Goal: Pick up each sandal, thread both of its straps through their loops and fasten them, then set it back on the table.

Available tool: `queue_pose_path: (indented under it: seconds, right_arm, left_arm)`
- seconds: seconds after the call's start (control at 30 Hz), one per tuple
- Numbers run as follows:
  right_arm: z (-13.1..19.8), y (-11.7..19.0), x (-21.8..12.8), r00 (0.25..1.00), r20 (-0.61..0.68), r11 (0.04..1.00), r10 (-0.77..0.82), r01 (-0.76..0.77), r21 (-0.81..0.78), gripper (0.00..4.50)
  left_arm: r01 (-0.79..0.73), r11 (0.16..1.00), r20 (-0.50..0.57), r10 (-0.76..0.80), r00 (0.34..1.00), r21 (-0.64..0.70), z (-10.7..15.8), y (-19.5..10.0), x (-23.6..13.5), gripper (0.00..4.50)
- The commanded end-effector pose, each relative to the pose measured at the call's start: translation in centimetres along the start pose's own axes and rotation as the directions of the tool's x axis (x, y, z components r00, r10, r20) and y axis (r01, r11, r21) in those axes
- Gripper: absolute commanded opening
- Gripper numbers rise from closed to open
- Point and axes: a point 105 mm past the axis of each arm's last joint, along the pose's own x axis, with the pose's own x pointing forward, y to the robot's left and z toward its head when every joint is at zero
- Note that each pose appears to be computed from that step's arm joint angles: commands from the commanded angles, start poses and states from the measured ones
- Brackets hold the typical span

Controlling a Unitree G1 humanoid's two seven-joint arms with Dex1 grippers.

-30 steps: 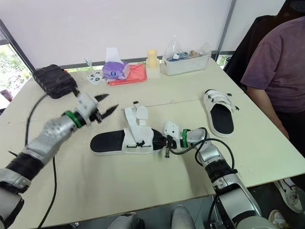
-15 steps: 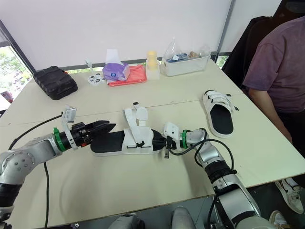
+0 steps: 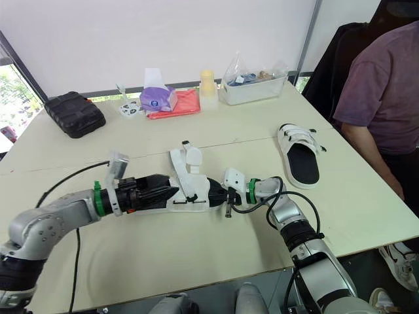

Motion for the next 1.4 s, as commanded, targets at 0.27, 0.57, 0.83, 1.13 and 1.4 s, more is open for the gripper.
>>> queue_pose_path:
  seconds: [0.27, 0.57, 0.83, 1.13, 1.4]
  right_arm:
    - [-3.2, 1.7, 0.6, 0.992, -0.116, 0.997, 0.039, -0.03, 0.078, 0.0]
    - [-3.3, 1.4, 0.3, 0.992, -0.122, 0.997, 0.027, -0.018, 0.077, 0.0]
    - [-3.4, 1.5, 0.6, 0.991, -0.127, 0.997, 0.032, -0.023, 0.076, 0.0]
    - [-3.5, 1.7, 0.8, 0.991, -0.129, 0.997, 0.037, -0.027, 0.078, 0.0]
    - [-3.6, 2.0, 0.7, 0.991, -0.13, 0.996, 0.04, -0.03, 0.081, 0.0]
  left_arm:
    - [0.002, 1.0, 0.074, 0.0, 0.997, -0.021, 0.8, 1.6, 4.0, 3.87]
    - [0.019, 0.998, 0.075, -0.015, 0.997, -0.054, 1.2, 1.8, 3.5, 0.02]
    - [0.113, 0.989, 0.029, -0.111, 0.993, -0.099, 3.3, 2.3, 2.0, 0.02]
    - [0.217, 0.971, -0.059, -0.224, 0.973, -0.105, 3.4, 2.1, 1.6, 0.02]
    - [0.246, 0.966, -0.124, -0.254, 0.959, -0.076, 2.5, 1.7, 2.0, 0.02]
